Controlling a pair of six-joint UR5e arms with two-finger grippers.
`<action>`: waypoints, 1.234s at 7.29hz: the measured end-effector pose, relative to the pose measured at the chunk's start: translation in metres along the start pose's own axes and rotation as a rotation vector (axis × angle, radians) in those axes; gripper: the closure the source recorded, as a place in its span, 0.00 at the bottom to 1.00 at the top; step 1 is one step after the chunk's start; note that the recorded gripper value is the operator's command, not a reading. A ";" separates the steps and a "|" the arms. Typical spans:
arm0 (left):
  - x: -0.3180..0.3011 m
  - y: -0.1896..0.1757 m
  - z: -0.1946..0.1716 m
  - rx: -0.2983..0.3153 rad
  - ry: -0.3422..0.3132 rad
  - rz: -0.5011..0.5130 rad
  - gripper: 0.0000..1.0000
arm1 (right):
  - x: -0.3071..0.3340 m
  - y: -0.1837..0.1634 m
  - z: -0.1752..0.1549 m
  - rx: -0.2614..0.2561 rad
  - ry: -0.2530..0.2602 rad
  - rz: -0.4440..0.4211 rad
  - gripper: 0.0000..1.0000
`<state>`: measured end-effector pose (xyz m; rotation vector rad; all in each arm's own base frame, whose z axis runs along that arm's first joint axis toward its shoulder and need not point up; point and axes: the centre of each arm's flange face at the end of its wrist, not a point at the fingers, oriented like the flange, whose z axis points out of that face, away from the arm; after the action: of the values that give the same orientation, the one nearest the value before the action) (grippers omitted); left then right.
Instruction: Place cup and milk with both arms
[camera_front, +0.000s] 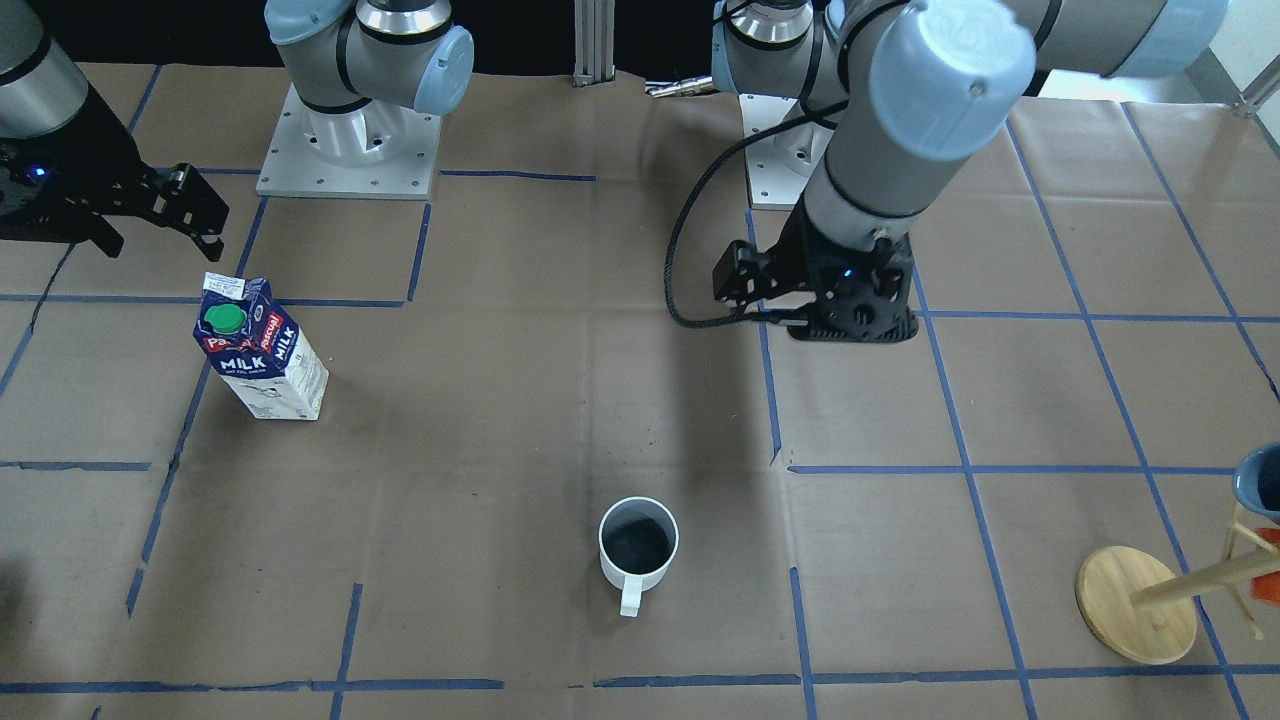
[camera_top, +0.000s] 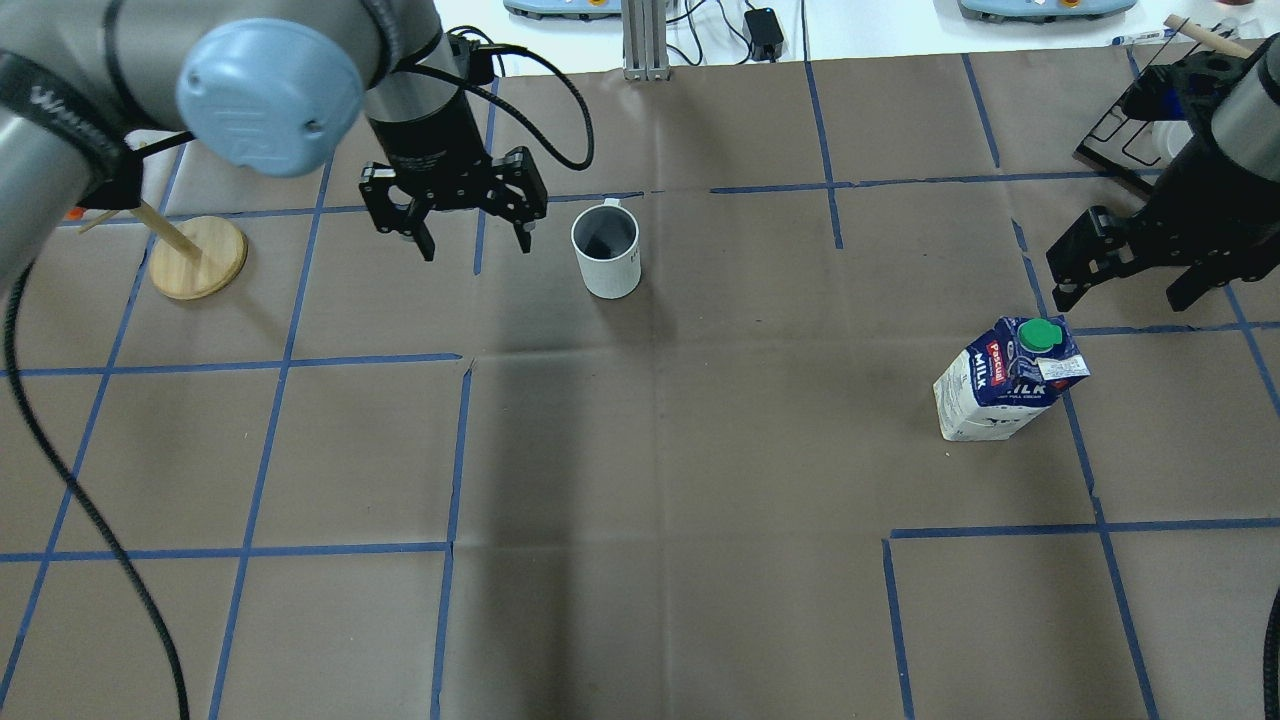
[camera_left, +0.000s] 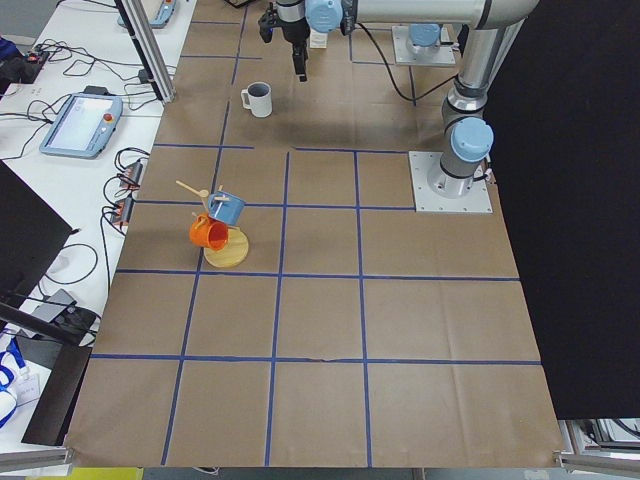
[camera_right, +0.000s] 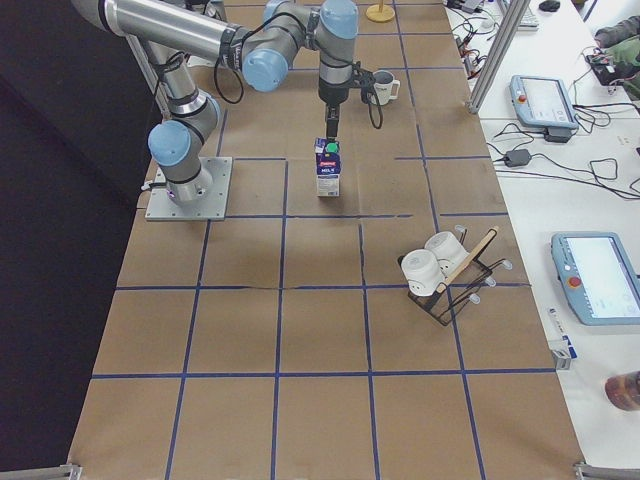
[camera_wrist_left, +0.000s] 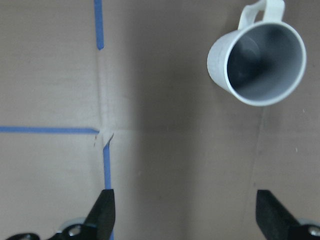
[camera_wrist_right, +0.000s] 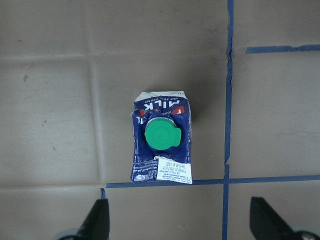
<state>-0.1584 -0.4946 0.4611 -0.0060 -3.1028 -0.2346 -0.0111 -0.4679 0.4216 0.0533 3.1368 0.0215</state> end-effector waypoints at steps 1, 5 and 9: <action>-0.013 0.031 -0.006 -0.006 -0.027 0.001 0.01 | -0.002 -0.008 0.016 0.011 -0.011 -0.007 0.00; -0.023 0.106 -0.001 0.010 -0.038 0.110 0.00 | -0.011 -0.021 0.085 -0.029 -0.033 -0.036 0.00; -0.026 0.117 0.000 0.020 -0.034 0.109 0.00 | -0.013 -0.005 0.108 -0.086 -0.023 -0.027 0.21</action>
<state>-0.1313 -0.3788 0.4774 -0.1805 -3.1261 -0.2026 0.0020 -0.4721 0.3132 0.0107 3.1090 0.1539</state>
